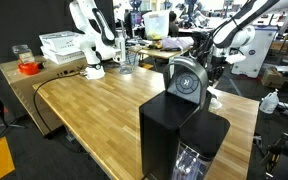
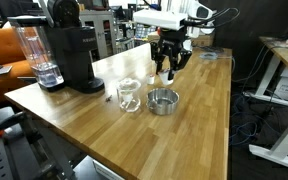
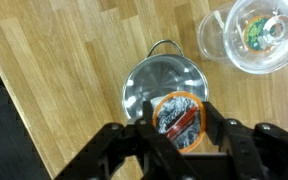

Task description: Pick the lid on the table, put it on the jar, then put one cup in the pot and another cup inside the coffee maker

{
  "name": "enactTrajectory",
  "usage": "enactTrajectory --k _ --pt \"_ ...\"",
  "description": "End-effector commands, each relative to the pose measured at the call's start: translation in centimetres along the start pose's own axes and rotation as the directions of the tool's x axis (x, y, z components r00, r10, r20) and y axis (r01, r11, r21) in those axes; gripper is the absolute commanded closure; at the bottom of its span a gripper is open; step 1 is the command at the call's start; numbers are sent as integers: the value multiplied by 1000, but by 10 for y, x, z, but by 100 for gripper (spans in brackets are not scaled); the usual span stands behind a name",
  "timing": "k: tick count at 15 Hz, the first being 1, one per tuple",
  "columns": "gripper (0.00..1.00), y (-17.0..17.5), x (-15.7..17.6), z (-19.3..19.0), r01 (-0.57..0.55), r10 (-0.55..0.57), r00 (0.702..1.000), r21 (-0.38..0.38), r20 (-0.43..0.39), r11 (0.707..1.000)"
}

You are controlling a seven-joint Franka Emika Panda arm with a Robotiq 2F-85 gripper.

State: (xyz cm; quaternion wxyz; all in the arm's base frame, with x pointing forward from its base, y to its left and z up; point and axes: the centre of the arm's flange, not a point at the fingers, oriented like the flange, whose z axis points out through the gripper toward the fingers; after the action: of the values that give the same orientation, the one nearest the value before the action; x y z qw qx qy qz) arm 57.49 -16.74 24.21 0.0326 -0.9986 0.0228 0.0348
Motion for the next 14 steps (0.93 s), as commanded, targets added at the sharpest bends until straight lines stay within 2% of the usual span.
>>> enactTrajectory --k 1,7,14 --pt "73 14 18 7 -17 16 1000 39 25 999" --pt "73 22 36 31 -27 20 996 79 86 997" --pt "73 8 44 60 -26 7 988 123 152 992"
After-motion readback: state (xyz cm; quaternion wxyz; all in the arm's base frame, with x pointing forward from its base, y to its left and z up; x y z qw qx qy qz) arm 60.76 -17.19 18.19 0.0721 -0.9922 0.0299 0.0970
